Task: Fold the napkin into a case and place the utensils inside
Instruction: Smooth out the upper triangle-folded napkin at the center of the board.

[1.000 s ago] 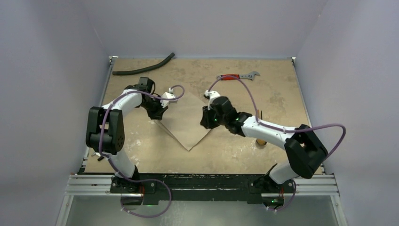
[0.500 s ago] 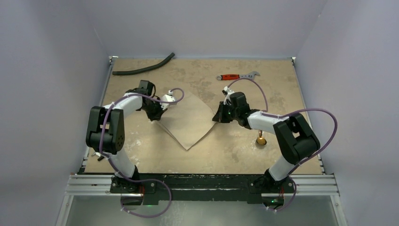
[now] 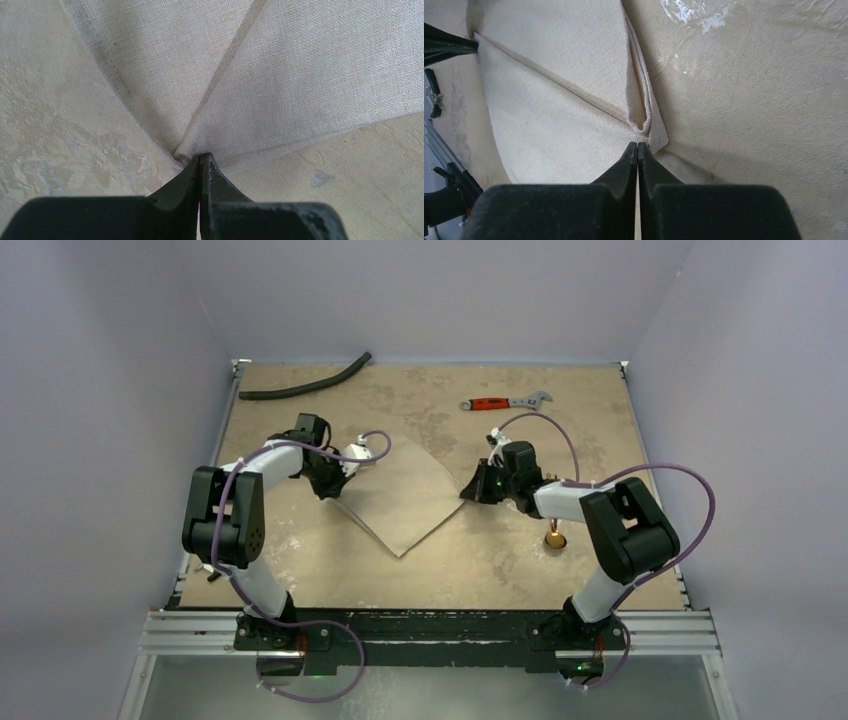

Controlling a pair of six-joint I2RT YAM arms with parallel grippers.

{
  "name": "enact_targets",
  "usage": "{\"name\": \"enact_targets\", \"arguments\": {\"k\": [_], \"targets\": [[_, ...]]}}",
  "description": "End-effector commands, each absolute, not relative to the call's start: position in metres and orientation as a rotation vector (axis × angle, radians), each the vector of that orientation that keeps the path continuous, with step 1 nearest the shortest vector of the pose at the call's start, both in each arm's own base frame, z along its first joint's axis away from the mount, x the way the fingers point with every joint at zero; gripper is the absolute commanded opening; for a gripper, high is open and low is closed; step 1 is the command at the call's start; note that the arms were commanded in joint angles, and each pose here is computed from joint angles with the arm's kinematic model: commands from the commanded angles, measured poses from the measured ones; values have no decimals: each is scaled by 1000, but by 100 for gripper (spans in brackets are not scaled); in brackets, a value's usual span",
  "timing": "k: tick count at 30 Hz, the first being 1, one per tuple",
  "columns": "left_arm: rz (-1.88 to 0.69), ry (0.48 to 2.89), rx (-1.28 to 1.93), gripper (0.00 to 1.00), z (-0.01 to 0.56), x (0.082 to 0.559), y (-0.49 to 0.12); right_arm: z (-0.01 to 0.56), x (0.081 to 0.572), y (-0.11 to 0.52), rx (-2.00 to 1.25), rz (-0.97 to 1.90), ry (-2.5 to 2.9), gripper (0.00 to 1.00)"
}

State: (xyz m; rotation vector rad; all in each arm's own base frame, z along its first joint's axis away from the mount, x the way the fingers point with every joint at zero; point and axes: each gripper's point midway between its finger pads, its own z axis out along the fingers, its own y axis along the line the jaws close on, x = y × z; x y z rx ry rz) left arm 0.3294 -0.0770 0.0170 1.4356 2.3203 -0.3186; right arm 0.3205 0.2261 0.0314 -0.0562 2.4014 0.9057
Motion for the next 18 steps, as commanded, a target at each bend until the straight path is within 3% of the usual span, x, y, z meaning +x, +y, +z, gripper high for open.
{"name": "enact_targets", "arguments": {"k": [1, 5, 9, 12, 15, 18], "targets": [[-275, 2318, 1448, 0, 18, 327, -69, 41, 325, 228, -61, 955, 2347, 0], [-265, 2309, 1460, 0, 20, 326, -67, 48, 329, 231, -69, 984, 2326, 0], [-266, 2306, 1470, 0, 22, 325, -65, 67, 334, 230, -74, 972, 2296, 31], [-267, 2305, 1466, 0, 25, 326, -65, 73, 330, 221, -41, 925, 2305, 43], [-272, 2295, 1452, 0, 32, 329, -67, 77, 327, 211, 13, 873, 2299, 48], [-283, 2285, 1442, 0, 36, 329, -69, 74, 315, 212, 48, 910, 2317, 46]]}}
